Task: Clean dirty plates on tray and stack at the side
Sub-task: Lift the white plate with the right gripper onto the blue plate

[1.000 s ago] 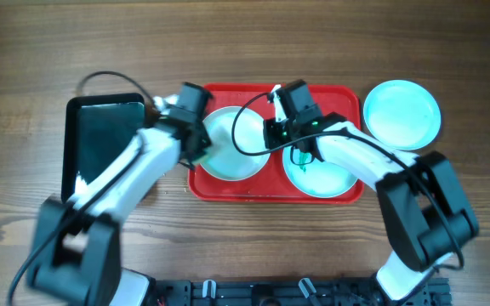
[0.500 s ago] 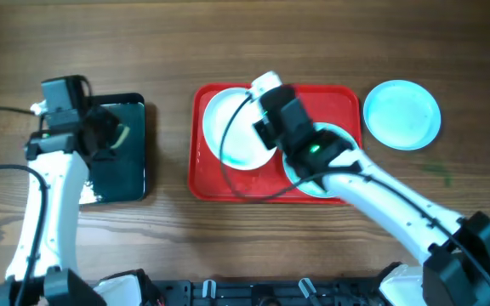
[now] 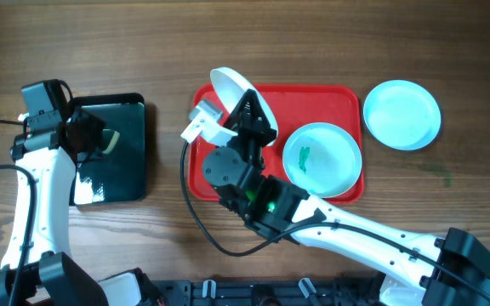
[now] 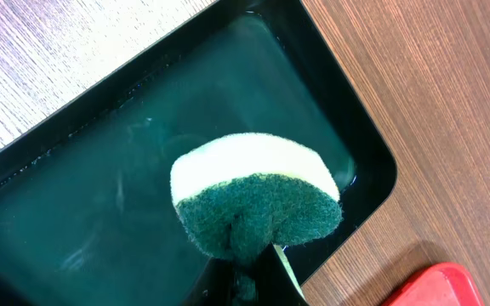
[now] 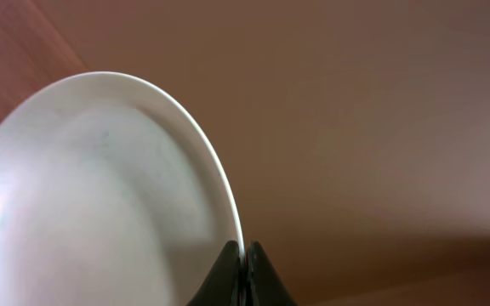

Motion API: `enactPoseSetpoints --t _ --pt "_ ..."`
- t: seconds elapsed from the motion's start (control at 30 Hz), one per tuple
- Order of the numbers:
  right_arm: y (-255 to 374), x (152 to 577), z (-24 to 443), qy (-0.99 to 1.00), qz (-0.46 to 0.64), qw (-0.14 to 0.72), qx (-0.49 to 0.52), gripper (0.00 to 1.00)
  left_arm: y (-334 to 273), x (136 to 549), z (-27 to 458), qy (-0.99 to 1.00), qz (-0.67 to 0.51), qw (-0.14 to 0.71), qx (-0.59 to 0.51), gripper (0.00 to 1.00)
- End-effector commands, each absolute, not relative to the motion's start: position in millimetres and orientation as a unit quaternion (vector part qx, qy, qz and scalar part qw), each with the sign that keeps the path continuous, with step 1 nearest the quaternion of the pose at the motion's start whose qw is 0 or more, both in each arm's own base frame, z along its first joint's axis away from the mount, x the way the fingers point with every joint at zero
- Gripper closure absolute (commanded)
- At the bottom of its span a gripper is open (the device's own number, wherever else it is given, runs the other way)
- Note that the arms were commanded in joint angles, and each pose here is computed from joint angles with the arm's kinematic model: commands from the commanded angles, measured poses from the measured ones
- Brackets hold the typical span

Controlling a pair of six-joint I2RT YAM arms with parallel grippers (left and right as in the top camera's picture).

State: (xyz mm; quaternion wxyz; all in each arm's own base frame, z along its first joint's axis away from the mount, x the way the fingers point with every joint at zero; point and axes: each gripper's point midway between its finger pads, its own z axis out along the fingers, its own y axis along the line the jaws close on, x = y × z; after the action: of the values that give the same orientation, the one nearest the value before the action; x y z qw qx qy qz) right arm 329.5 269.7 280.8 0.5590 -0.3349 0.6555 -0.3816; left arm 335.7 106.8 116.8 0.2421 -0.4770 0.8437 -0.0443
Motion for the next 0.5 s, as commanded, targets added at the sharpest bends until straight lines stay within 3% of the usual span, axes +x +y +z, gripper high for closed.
enactPoseSetpoints --t 0.0,0.1,0.17,0.3,0.47 --pt "236 342 265 0.717 -0.328 0.580 -0.205 0.96 106 336 116 0.843 -0.050 0.240 -0.479 0.96" --pt "197 362 242 0.763 -0.288 0.565 -0.123 0.96 106 336 116 0.843 -0.050 0.240 -0.479 0.96" --pt "187 373 215 0.824 -0.175 0.523 -0.128 0.96 106 336 116 0.843 -0.050 0.240 -0.479 0.96" --pt "121 378 205 0.903 0.071 0.424 0.001 0.96 106 336 116 0.843 -0.050 0.240 -0.479 0.96" --pt "-28 371 187 0.908 0.032 0.378 0.179 0.96 106 336 116 0.843 -0.050 0.240 -0.479 0.96"
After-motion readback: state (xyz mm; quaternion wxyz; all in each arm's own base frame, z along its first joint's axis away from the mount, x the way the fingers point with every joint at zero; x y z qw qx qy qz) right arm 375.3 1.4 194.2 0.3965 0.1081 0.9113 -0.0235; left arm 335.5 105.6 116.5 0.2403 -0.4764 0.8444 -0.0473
